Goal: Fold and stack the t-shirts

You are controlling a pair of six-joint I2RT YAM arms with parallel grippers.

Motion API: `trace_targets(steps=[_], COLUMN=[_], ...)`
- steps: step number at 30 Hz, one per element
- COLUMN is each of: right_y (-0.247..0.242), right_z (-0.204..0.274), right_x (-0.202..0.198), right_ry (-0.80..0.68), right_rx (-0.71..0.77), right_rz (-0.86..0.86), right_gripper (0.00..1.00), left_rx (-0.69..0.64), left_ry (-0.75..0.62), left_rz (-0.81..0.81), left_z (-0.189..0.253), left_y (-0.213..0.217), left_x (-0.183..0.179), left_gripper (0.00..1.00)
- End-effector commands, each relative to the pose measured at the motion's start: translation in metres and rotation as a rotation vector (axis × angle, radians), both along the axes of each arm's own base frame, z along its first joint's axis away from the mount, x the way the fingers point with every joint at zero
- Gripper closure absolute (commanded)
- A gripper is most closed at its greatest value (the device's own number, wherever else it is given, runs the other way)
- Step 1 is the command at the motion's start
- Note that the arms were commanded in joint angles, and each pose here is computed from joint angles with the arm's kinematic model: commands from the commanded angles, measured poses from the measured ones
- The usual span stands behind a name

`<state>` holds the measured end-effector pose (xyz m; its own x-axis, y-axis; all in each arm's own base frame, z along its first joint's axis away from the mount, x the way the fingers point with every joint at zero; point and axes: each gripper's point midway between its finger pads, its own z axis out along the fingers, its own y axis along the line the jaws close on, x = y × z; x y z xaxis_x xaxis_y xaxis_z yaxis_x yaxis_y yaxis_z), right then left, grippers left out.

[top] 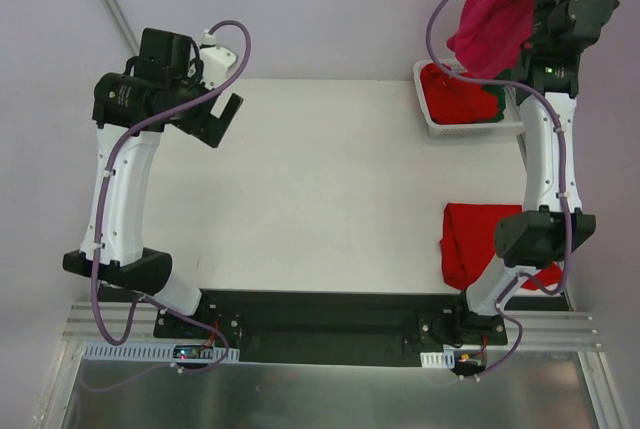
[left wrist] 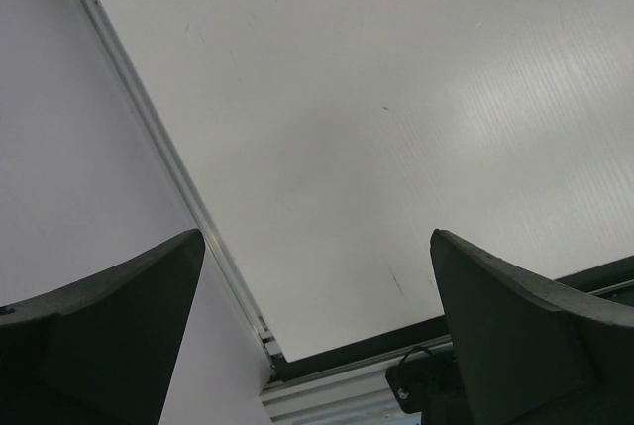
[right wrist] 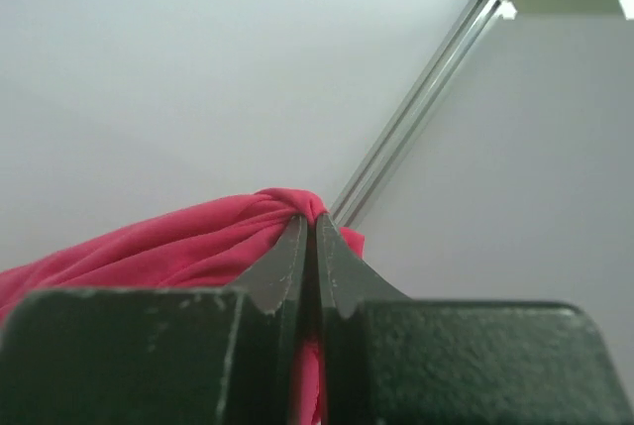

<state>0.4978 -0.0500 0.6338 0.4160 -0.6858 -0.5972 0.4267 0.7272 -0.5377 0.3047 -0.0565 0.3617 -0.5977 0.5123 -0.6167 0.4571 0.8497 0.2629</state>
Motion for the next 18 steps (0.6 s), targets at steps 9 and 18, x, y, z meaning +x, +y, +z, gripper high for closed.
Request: trace_targets(steps=[9, 18], right_y=[0.062, 0.193], right_z=[-0.001, -0.132], right_x=[-0.092, -0.085], right_ry=[-0.049, 0.429], right_rx=[-0.193, -0.124], right_rz=[0.116, 0.449], right_gripper=[0.99, 0.99], left_rx=[-0.056, -0.059], left_ry=[-0.018, -0.087], left_rz=[-0.066, -0.042], left_z=[0.012, 0.026], left_y=[-0.007, -0.003], left_x=[-0.03, -0.027], left_gripper=[0.01, 0.01])
